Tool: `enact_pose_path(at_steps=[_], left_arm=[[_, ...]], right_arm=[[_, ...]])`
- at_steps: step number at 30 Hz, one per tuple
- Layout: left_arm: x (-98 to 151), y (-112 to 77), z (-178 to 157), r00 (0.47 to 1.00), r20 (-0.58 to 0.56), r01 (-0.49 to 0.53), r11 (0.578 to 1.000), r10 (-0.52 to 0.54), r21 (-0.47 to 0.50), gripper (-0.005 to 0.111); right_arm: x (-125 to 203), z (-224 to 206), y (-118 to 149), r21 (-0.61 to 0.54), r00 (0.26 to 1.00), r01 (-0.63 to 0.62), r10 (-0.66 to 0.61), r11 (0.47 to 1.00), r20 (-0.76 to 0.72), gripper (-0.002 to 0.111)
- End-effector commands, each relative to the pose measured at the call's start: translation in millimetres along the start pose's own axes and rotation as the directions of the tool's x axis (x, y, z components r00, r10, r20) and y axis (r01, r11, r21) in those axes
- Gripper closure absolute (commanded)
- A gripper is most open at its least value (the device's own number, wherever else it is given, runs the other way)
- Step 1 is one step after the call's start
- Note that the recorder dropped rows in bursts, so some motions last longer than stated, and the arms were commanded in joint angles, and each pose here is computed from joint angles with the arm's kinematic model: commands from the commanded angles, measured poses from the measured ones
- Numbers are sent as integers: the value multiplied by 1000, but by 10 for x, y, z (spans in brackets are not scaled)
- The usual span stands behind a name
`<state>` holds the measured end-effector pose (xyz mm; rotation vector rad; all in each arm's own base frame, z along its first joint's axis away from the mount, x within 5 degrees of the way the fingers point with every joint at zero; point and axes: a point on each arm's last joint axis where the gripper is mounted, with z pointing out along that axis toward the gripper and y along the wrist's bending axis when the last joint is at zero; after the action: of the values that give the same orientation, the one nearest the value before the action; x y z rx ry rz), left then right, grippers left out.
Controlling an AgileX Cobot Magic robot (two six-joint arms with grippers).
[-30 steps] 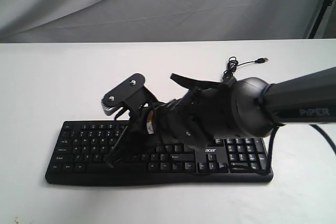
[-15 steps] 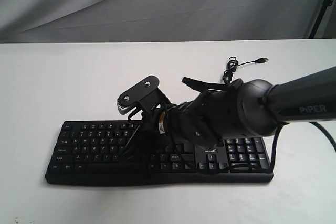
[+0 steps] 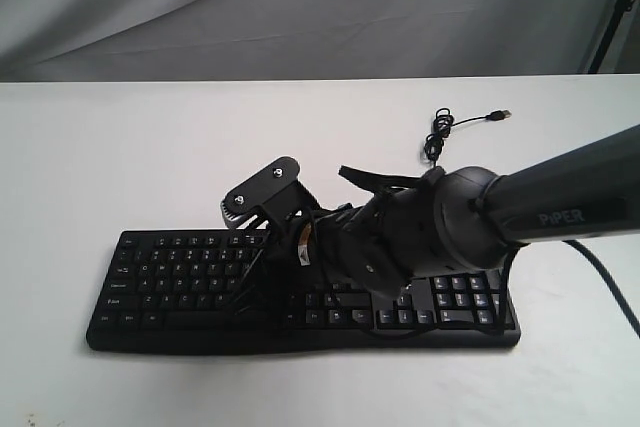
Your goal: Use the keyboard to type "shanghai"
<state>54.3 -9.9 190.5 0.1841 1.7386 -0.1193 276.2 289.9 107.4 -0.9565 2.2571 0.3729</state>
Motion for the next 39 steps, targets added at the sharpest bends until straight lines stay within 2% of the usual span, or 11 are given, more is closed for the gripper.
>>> enact_pose_path(at_steps=[1,10,18,22,27,30,33,39], left_arm=[[8,-2,1,1000,4,1,1000,-1,4,107],[8,-2,1,1000,4,1,1000,-1,4,107],[8,-2,1,1000,4,1,1000,-1,4,107],[8,-2,1,1000,4,1,1000,-1,4,107],[8,-2,1,1000,4,1,1000,-1,4,107],[8,-2,1,1000,4,1,1000,-1,4,107],[8,-2,1,1000,4,1,1000,-1,4,107],[8,-2,1,1000,4,1,1000,-1,4,107]], right_arm=[[20,14,-7,1,1000,-9,9,1000,-3,108],[75,12,-11,6,998,-8,9,1000,-63,108],[-11,-77,-10,4,999,27,-27,1000,-31,108],[-232,-436,35,4,996,84,-84,996,21,108],[-338,-1227,226,-13,974,163,-159,987,163,108],[-182,-1665,340,-47,964,157,-143,986,225,108],[80,-1913,381,-84,977,98,-80,992,198,108],[365,-2058,344,-94,980,76,-57,993,193,108]])
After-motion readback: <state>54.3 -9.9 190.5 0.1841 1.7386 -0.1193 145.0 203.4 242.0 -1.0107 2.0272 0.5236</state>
